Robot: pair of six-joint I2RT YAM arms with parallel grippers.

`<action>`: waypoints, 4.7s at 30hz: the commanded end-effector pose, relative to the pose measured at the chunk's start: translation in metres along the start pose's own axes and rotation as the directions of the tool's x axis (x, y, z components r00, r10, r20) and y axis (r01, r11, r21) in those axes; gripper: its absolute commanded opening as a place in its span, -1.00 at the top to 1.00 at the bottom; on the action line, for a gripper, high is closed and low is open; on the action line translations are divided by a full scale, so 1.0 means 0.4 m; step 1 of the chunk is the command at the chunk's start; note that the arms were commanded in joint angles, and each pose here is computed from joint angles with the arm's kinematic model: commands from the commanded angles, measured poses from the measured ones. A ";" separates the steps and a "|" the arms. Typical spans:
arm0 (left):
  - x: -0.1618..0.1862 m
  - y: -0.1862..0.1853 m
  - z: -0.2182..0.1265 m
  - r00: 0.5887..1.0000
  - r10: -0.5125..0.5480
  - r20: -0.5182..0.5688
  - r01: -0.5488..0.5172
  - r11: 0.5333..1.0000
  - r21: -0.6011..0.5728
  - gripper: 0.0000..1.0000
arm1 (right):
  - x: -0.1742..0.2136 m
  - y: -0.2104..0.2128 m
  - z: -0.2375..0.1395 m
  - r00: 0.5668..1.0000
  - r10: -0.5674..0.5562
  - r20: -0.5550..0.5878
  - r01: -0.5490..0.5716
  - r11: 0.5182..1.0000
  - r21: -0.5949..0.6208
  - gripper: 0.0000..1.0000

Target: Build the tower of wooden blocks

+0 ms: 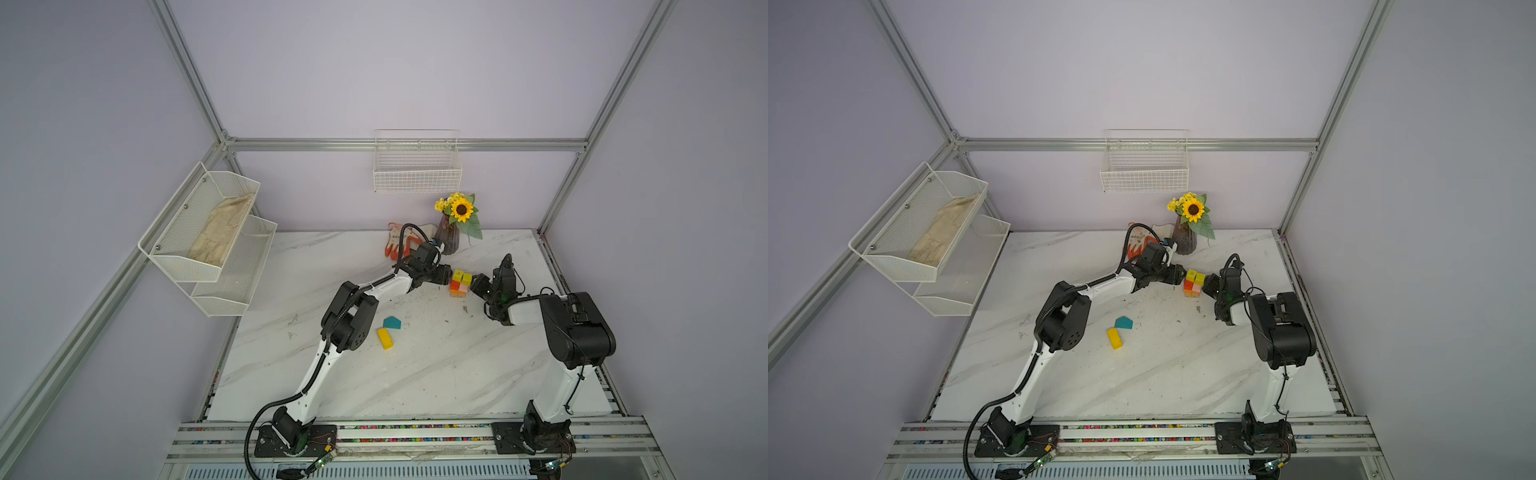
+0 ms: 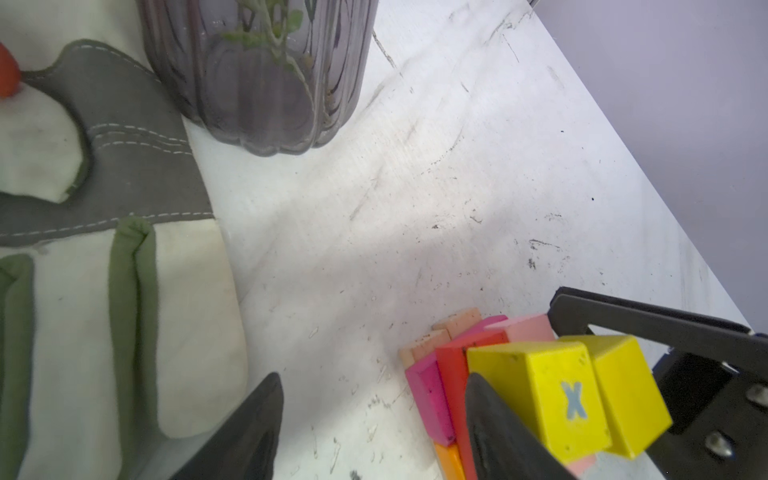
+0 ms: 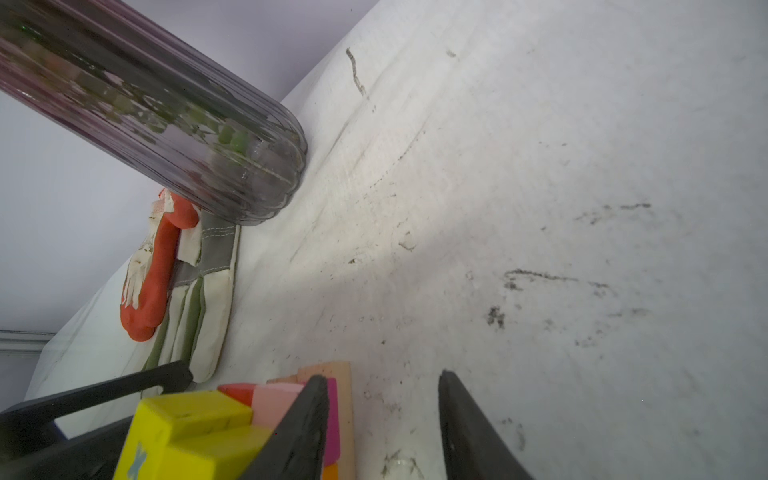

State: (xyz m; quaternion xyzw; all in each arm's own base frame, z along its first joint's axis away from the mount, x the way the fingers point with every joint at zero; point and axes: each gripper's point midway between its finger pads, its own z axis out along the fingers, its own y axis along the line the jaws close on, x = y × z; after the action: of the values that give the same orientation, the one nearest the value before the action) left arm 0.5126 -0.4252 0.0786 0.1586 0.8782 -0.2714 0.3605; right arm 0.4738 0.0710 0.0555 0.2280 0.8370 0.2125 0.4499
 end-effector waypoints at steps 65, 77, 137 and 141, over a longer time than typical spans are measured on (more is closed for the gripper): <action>-0.019 -0.057 -0.087 0.999 -0.012 0.034 0.010 0.998 0.066 -0.28 | 0.020 0.041 0.016 0.999 0.011 -0.040 -0.013 0.999 -0.052 0.21; -0.015 -0.054 -0.111 0.999 -0.009 0.040 0.007 0.998 0.063 -0.26 | 0.008 0.038 0.016 1.000 -0.004 -0.028 0.003 1.000 -0.031 0.22; 0.113 0.333 -0.998 0.836 -0.001 0.548 0.291 0.848 -0.442 -0.57 | 0.474 0.514 -0.327 0.826 -0.553 -0.110 0.509 0.815 -0.275 -0.85; 0.125 0.344 -1.006 0.839 0.018 0.545 0.287 0.835 -0.470 -0.59 | 0.542 0.539 -0.340 0.808 -0.575 -0.128 0.518 0.797 -0.310 -0.82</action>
State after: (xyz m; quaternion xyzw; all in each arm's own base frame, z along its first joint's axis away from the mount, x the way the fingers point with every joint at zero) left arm 0.3265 -0.0819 0.2374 -0.0917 0.8002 -0.0927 0.5854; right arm 0.3015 0.3339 0.1003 -0.1090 0.8747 0.2005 0.4276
